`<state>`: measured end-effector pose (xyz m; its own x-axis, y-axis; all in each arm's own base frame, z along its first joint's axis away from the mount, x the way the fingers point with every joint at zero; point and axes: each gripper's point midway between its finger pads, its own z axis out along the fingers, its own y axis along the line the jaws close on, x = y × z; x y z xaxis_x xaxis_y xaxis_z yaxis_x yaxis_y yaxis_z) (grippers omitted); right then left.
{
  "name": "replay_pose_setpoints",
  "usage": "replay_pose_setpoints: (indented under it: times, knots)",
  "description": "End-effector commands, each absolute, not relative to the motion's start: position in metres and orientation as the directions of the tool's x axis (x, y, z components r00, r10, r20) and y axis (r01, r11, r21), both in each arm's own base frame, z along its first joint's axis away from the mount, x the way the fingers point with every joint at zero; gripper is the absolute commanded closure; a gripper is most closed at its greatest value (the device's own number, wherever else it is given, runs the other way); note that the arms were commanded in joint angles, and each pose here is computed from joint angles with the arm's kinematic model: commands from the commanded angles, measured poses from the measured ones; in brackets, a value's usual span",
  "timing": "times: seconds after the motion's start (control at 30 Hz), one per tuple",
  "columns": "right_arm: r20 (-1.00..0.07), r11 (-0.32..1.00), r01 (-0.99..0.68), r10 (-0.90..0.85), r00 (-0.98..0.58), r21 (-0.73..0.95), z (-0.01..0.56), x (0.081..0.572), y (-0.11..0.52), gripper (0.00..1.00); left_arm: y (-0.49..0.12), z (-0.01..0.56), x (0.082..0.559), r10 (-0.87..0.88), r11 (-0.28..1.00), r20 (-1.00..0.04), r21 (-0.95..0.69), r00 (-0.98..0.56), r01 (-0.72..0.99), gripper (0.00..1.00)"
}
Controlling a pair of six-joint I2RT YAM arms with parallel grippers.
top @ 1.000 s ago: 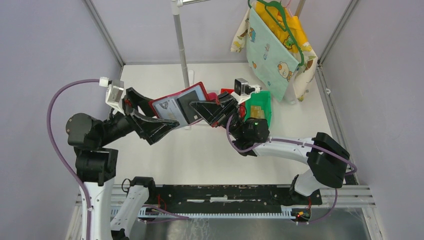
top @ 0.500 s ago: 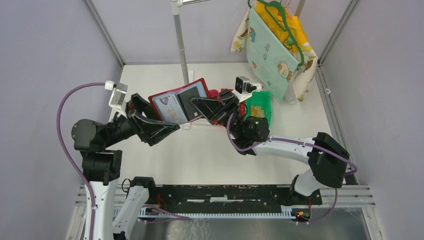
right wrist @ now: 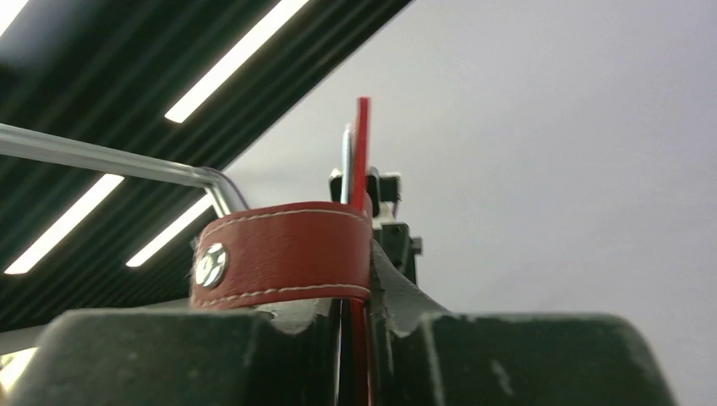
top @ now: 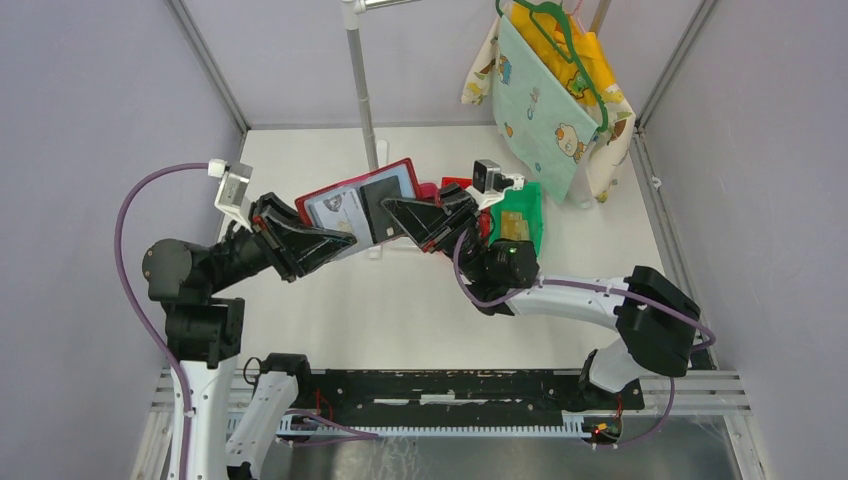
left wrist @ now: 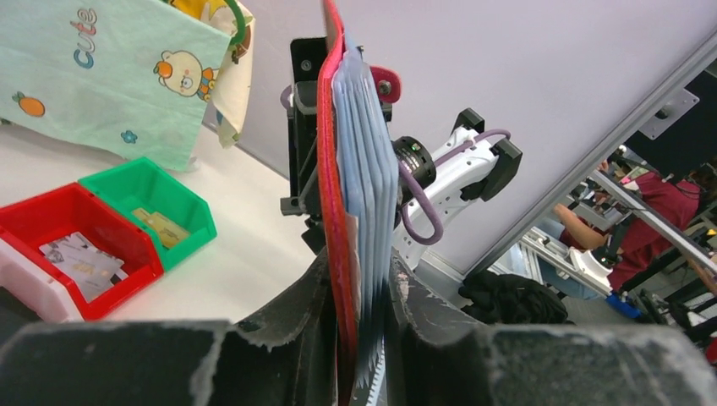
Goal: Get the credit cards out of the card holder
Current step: Remove the credit card from the card holder.
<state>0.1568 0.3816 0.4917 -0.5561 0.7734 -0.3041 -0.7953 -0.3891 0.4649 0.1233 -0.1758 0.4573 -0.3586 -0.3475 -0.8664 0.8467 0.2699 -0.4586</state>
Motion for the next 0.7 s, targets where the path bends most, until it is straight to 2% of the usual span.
replay_pose_setpoints:
  times: [0.0, 0.03, 0.13, 0.17, 0.2, 0.23, 0.37, 0.47, 0.53, 0.67]
  knots:
    - [-0.110, -0.450, -0.866, 0.871, -0.480, 0.218, 0.519, 0.123, 0.293, 0.78, -0.172, 0.466, 0.132, -0.347, 0.337, -0.890, -0.414, -0.297, 0.846, 0.85]
    - [-0.118, -0.424, -0.873, 0.880, -0.460, 0.243, 0.513, 0.128, 0.289, 0.74, -0.169, 0.461, 0.139, -0.334, 0.375, -0.898, -0.407, -0.288, 0.833, 0.85]
    - [-0.209, -0.307, -0.886, 0.896, -0.392, 0.346, 0.485, 0.151, 0.284, 0.41, -0.162, 0.436, 0.158, -0.213, 0.483, -0.950, -0.304, -0.227, 0.821, 0.87]
    - [-0.239, -0.266, -0.886, 0.897, -0.372, 0.379, 0.477, 0.156, 0.279, 0.31, -0.157, 0.424, 0.167, -0.130, 0.526, -0.975, -0.223, -0.181, 0.821, 0.88]
    - [-0.286, -0.207, -0.885, 0.894, -0.344, 0.418, 0.463, 0.164, 0.276, 0.12, -0.154, 0.405, 0.171, -0.070, 0.546, -0.973, -0.221, -0.219, 0.808, 0.88]
    - [-0.334, -0.143, -0.883, 0.889, -0.314, 0.447, 0.450, 0.171, 0.275, 0.03, -0.150, 0.392, 0.176, -0.009, 0.564, -0.973, -0.194, -0.229, 0.803, 0.88]
    - [-0.520, 0.112, -0.831, 0.822, -0.231, 0.545, 0.399, 0.198, 0.270, 0.02, -0.137, 0.349, 0.191, 0.162, 0.599, -0.938, -0.152, -0.305, 0.786, 0.88]
    - [-0.648, 0.223, -0.831, 0.735, -0.201, 0.510, 0.393, 0.202, 0.279, 0.02, -0.133, 0.327, 0.196, 0.220, 0.597, -0.899, -0.183, -0.379, 0.781, 0.89]
    - [-0.692, 0.173, -0.866, 0.681, -0.238, 0.469, 0.406, 0.191, 0.296, 0.02, -0.137, 0.322, 0.194, 0.227, 0.570, -0.880, -0.229, -0.418, 0.789, 0.89]
    - [-0.701, -0.091, -0.890, 0.582, -0.411, 0.446, 0.418, 0.161, 0.334, 0.15, -0.147, 0.326, 0.190, 0.202, 0.507, -0.864, -0.310, -0.461, 0.804, 0.89]
